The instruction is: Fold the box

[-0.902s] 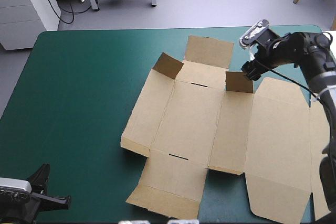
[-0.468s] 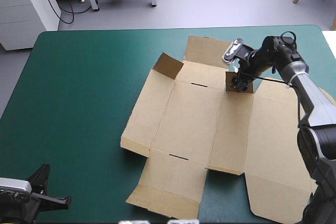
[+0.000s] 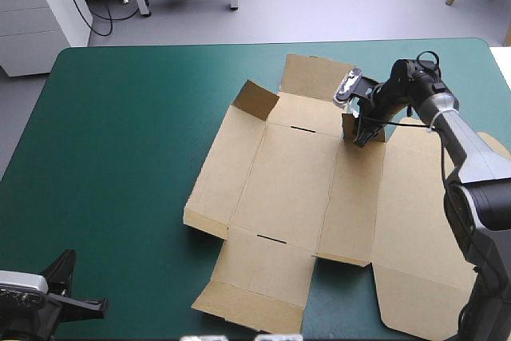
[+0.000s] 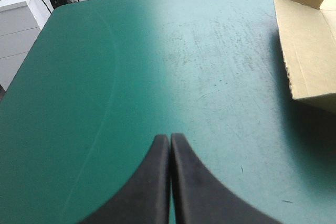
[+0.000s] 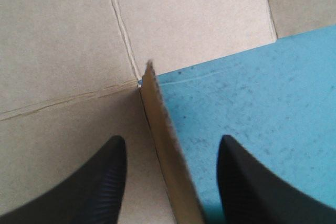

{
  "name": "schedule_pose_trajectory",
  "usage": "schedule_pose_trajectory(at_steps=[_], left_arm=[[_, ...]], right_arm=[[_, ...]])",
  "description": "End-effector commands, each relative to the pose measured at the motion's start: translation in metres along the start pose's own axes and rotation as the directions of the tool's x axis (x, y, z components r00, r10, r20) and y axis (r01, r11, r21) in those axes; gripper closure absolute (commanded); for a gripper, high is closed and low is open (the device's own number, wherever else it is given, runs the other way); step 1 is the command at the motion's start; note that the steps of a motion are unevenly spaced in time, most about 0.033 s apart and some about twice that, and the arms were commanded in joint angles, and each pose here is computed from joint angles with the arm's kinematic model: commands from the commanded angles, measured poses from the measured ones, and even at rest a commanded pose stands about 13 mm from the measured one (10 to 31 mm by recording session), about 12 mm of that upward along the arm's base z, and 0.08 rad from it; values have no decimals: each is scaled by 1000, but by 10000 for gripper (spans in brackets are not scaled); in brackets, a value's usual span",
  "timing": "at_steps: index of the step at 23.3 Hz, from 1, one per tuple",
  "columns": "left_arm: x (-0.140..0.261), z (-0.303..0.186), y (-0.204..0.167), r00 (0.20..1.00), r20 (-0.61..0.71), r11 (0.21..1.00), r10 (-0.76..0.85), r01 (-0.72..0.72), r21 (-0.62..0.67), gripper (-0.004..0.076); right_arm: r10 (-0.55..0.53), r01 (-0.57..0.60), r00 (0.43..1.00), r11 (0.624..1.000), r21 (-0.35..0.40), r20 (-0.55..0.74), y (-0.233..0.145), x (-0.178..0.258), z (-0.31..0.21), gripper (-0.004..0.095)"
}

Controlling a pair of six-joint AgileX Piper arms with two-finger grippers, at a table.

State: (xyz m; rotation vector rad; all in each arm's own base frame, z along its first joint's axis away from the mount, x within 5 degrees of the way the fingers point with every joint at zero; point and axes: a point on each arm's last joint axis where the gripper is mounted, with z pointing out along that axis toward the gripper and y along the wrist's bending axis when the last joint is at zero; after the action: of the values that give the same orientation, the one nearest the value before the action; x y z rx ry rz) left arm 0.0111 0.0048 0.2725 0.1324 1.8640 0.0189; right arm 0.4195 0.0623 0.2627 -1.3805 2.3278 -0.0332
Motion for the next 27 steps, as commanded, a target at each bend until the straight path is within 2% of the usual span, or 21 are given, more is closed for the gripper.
schedule_pose_trajectory(at_steps=[1,6,10,15,17,20,25,27], left_arm=[[-11,-6,1,994,105,1000,-10,9,6,734],[-11,-6,1,994,105,1000,-10,9,6,734],[-11,-6,1,994,105,1000,-10,9,6,734],[-11,-6,1,994,105,1000,-10,9,6,734],[-11,-6,1,994,105,1000,-10,9,6,734],[-11,-6,1,994,105,1000,-10,9,6,734],[-11,-6,1,994,105,1000,-10,9,6,734],[-11,-6,1,994,105,1000,-10,9,6,734]], right_arm=[[-23,20,999,998,58,48,-4,-9,-23,683],[-96,95,995,995,22,9,-2,-6,-15,927],[-154,155,988,987,42,-15,-1,-11,-17,927],[-268,265,963,960,85,25,6,-39,-32,927],[-350,345,935,934,95,50,18,-60,-38,927],[-510,502,856,859,101,86,47,-92,-41,927],[-595,585,793,804,107,133,83,-122,-40,927],[-610,593,776,793,140,159,94,-133,-40,927]])
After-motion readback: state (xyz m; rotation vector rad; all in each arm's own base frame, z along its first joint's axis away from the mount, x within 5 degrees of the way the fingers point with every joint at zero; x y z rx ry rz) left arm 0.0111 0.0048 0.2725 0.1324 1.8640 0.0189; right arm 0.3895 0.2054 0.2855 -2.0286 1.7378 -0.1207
